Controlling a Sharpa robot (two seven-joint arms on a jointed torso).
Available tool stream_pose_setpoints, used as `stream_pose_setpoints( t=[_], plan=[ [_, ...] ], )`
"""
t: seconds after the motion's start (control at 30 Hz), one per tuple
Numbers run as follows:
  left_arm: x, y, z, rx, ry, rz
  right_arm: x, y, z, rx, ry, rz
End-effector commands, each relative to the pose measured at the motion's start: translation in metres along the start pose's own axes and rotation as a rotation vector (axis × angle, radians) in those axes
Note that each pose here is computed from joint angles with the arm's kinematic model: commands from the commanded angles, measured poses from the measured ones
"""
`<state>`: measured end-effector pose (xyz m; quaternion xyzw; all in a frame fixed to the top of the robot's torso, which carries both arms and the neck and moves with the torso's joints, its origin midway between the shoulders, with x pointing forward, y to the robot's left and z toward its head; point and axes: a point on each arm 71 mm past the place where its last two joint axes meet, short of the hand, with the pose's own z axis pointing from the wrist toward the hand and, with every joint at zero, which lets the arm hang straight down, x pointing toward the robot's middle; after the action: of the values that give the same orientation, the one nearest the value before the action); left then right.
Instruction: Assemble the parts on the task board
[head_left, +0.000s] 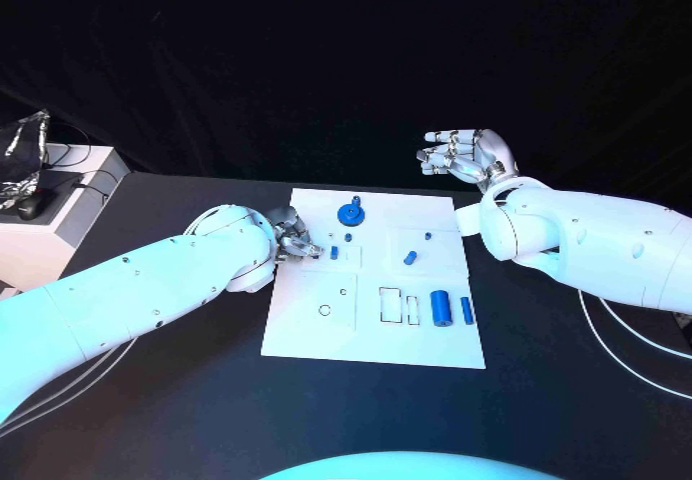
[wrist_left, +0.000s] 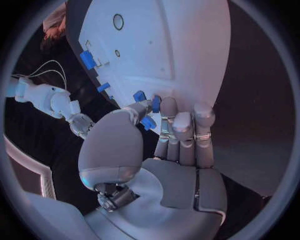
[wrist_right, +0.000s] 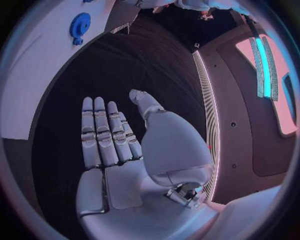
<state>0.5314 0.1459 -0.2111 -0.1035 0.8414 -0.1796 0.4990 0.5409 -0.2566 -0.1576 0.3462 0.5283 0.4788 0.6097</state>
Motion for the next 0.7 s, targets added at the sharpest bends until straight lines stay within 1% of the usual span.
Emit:
stream_pose_setpoints(
  t=[0.03, 0.4, 0.7],
  plan=[
    [0.0097, 0.0108, 0.0017, -0.05, 0.036, 0.037, 0.0017, 0.0008, -0.0001, -0.01, 0.017, 0.004],
    [0.0094, 0.0113, 0.0019, -0.054, 0.033, 0.049, 0.002, 0.0006, -0.0002, -0.01, 0.018, 0.005],
    [0.0114, 0.0106, 0.0014, -0.055, 0.058, 0.07, 0.0021, 0.0005, -0.0002, -0.01, 0.018, 0.005]
  ],
)
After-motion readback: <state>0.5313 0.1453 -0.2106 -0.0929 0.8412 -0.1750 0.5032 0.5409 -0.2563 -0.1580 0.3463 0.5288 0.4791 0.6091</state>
